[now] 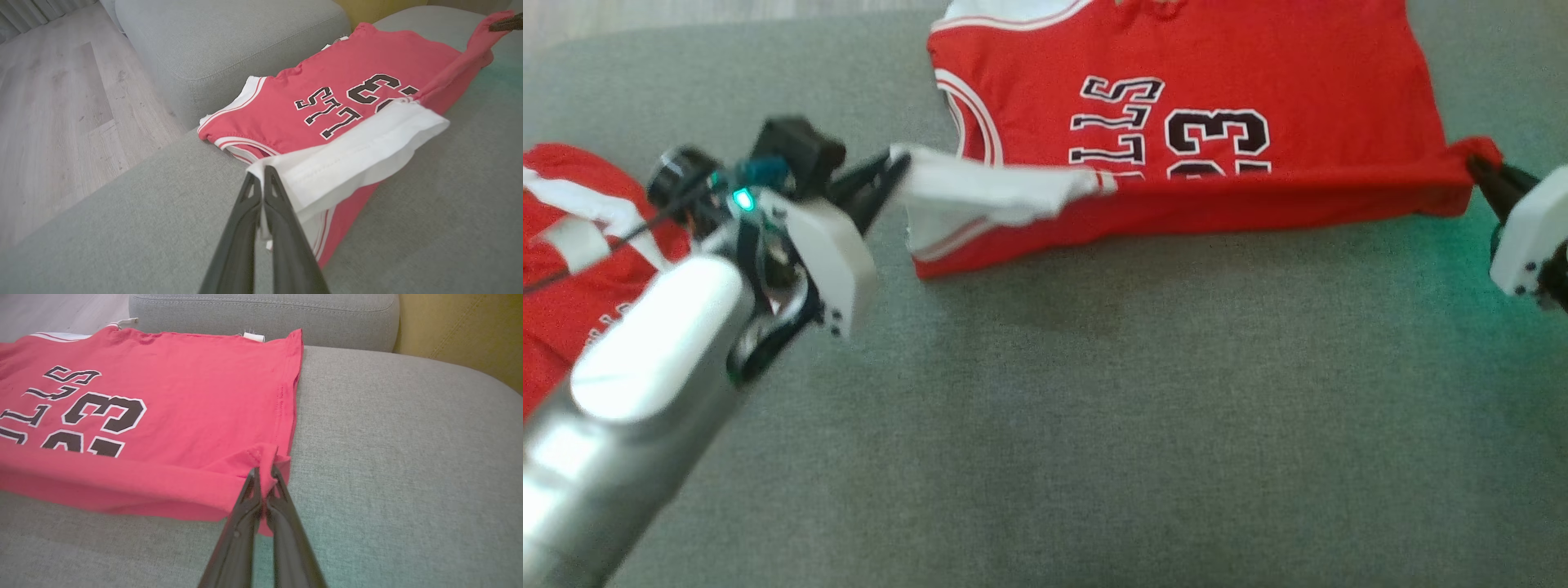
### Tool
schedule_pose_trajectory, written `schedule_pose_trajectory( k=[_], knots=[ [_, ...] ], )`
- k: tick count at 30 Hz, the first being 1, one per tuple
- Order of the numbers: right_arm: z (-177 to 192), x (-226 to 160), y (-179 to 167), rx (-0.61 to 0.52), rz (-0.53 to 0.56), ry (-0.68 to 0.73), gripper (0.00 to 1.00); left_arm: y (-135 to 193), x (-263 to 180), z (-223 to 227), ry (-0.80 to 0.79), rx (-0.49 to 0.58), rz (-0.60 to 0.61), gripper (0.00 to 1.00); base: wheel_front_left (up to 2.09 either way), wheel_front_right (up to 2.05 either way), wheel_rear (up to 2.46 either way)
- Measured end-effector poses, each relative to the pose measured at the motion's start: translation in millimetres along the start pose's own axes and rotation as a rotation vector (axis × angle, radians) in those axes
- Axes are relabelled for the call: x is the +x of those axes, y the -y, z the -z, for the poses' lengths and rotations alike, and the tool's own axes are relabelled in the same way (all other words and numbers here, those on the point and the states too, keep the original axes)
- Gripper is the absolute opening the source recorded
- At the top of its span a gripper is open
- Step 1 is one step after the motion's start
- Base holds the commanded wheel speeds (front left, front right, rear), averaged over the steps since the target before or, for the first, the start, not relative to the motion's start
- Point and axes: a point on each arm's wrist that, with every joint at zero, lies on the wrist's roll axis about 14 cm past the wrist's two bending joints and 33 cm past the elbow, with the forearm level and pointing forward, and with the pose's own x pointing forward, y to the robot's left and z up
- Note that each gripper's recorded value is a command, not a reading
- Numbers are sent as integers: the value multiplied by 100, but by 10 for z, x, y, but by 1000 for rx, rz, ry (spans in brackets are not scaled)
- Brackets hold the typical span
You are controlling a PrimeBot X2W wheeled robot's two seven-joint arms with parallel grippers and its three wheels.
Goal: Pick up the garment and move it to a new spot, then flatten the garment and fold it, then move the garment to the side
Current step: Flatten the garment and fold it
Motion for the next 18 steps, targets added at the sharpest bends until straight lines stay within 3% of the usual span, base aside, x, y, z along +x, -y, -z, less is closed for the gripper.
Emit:
schedule_pose_trajectory(
  k=[13,14,15,16,18],
  knots=[
    [85,351,43,38,41,-52,0,-316,582,62,-51,115,-51,0,0,0,0],
    [81,367,61,40,49,-47,9,-331,614,75,-54,116,-55,36,0,0,0],
    [53,383,82,40,56,-30,83,-346,643,90,-56,116,-60,76,0,0,0],
    [13,401,103,44,65,-9,100,-367,672,96,-50,110,-72,100,0,0,0],
    [-77,437,123,51,75,32,100,-413,726,63,-21,93,-106,100,0,0,0]
  ],
)
